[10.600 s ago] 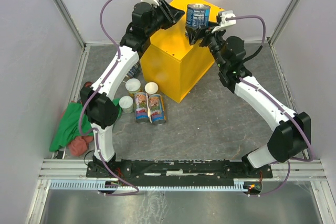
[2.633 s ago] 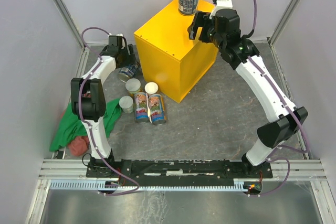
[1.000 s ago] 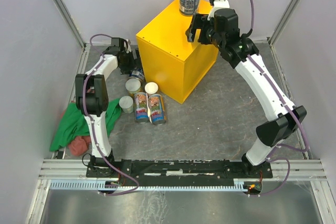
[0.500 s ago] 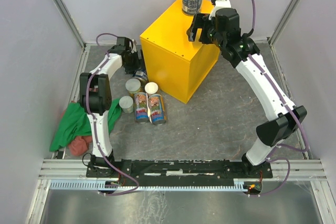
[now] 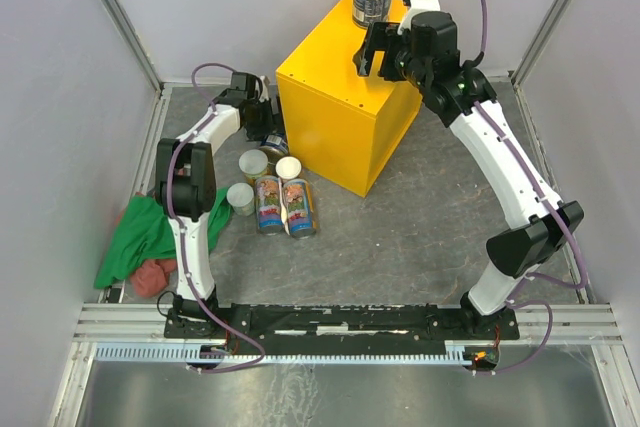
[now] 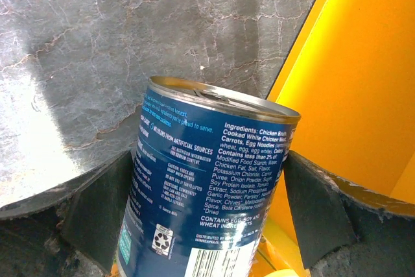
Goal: Place and organize the canned foods onto the counter
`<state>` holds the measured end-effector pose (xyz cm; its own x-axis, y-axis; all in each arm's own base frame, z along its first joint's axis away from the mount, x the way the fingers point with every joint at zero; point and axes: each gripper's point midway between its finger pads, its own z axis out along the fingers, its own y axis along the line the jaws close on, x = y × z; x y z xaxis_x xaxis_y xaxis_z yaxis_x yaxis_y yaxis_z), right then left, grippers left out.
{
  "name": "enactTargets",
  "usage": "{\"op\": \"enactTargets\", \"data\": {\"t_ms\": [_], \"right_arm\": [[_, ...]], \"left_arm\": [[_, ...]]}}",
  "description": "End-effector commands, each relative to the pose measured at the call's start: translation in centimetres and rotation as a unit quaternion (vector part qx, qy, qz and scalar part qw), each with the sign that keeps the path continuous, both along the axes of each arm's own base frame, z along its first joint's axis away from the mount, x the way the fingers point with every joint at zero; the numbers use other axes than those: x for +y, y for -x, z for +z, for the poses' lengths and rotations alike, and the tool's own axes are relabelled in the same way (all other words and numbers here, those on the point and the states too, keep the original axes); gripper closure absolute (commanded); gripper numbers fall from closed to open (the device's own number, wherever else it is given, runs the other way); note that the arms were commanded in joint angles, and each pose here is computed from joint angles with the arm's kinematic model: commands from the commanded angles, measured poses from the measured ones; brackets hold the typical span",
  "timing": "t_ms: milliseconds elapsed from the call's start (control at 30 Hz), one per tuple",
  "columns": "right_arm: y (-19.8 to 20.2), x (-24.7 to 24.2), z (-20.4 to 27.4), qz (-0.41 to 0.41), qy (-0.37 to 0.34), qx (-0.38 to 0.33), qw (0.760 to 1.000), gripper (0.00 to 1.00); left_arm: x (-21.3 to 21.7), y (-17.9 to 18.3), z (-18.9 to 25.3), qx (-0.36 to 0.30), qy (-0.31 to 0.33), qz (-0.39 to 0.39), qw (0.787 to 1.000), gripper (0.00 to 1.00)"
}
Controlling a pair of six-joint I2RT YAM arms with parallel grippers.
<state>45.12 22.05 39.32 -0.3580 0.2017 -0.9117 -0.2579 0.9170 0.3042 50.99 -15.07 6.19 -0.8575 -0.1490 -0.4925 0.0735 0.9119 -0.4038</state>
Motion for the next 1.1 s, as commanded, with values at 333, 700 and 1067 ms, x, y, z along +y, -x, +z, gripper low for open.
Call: {"op": "enactTargets", "data": {"t_ms": [333,700,1067], "right_arm": [[0.5,-0.4,3.4,-0.01,-0.035,-0.035,0.999,0.01],[0.9,-0.5,4.4,-0.011,-0.05,-0.045,0.998,0.01],[1.8,-1.0,5.1,-0.01,-0.041,-0.052,0.998,0.01]], "left_arm": [[-0.8,2.0,7.4,-0.081,0.054,0.049,0.994,0.97],[1.4,2.3,14.9,-0.195,0.056,0.106,0.973,0.97],[1.5,3.1,13.8,-0.145,0.042,0.099,0.984,0.7]]}}
